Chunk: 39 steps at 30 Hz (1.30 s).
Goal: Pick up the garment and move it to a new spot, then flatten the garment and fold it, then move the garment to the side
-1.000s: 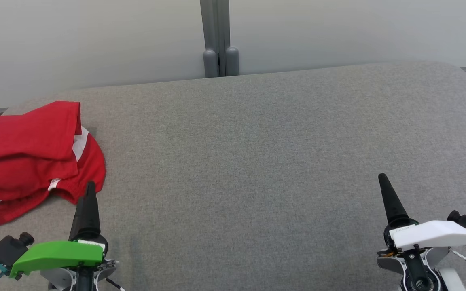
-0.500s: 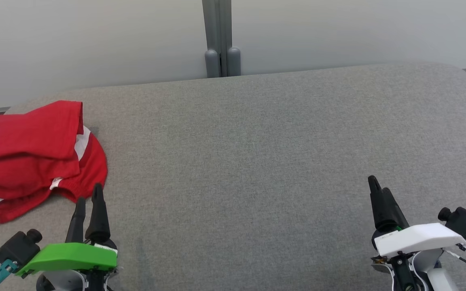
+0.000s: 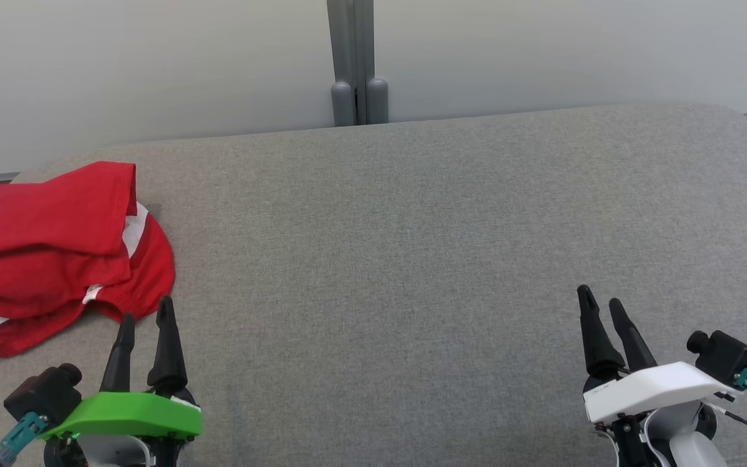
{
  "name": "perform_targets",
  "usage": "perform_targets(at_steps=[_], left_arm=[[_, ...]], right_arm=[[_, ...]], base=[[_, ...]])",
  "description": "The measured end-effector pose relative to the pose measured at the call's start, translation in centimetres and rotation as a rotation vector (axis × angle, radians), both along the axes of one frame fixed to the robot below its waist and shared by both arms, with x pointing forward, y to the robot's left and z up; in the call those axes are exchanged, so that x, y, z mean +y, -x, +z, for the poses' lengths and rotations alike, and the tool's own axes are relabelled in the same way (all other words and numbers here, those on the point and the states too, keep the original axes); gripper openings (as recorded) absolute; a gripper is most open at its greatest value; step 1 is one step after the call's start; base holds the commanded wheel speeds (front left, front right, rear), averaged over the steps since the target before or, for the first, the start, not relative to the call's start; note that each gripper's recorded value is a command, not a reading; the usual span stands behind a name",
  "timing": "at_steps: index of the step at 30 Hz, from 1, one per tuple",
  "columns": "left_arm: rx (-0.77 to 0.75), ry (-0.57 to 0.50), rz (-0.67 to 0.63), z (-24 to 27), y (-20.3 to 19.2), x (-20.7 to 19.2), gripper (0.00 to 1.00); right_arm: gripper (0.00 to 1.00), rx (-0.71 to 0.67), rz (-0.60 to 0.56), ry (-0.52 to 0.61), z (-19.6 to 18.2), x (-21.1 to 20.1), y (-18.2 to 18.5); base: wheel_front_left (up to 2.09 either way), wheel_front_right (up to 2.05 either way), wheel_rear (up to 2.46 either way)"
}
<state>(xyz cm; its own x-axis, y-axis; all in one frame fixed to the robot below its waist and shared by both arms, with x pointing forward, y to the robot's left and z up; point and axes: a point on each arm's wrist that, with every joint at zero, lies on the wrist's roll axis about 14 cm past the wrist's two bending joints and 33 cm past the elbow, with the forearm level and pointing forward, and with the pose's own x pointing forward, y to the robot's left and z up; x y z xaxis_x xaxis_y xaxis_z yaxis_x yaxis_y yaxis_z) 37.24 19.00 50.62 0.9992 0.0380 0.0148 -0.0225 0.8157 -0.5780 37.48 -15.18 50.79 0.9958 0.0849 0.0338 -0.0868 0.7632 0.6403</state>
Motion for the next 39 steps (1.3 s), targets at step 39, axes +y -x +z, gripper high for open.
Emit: perform_targets(at_steps=[39], left_arm=[[-0.049, -0.410, -0.015, 0.5, 0.9, -0.3, 1.00]], right_arm=[[1.00, -0.130, 0.057, 0.370, 1.4, 2.1, 0.5]], base=[[0.00, 0.00, 0.00]])
